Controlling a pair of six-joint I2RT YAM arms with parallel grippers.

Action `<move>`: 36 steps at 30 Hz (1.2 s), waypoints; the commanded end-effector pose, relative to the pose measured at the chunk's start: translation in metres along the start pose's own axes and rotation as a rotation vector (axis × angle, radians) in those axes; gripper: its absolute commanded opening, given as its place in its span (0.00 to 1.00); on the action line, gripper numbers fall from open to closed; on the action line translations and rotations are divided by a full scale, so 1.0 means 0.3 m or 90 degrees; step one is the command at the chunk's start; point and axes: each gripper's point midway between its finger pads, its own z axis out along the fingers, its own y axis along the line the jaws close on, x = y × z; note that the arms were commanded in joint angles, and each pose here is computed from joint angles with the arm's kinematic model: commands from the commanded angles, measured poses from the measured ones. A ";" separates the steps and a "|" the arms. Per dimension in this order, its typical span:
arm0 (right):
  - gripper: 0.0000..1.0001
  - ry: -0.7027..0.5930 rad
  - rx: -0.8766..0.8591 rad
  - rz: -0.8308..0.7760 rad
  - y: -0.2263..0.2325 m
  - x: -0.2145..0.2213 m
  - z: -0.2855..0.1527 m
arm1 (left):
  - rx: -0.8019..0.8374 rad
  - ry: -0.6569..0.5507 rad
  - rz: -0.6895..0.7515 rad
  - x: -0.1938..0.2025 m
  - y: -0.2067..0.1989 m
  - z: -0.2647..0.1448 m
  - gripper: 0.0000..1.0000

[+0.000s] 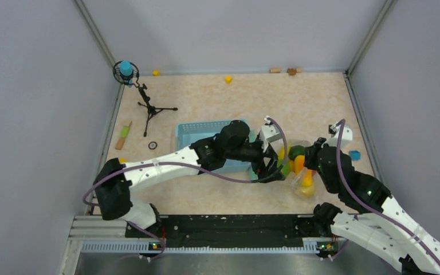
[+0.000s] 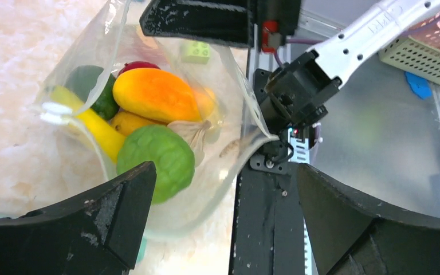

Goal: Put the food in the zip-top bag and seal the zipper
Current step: Place the fake fruit in the zipper food storage bag, then adjust the zipper food storage bag at the center of the board.

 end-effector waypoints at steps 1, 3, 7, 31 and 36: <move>0.01 -0.019 -0.014 0.015 0.017 -0.035 -0.006 | -0.044 -0.042 0.089 -0.049 -0.028 -0.145 0.97; 0.00 -0.018 -0.025 0.008 0.027 -0.037 -0.008 | -0.150 -0.061 0.108 -0.043 0.041 -0.229 0.97; 0.00 -0.015 -0.075 -0.010 0.075 -0.043 -0.014 | -0.283 -0.127 0.138 -0.020 0.136 -0.375 0.97; 0.00 0.165 -0.496 -0.166 0.484 0.079 -0.129 | -0.069 -0.179 0.348 0.148 0.120 -0.308 0.97; 0.00 0.158 -0.502 -0.162 0.484 0.072 -0.137 | -0.057 -0.158 0.372 0.157 0.147 -0.268 0.96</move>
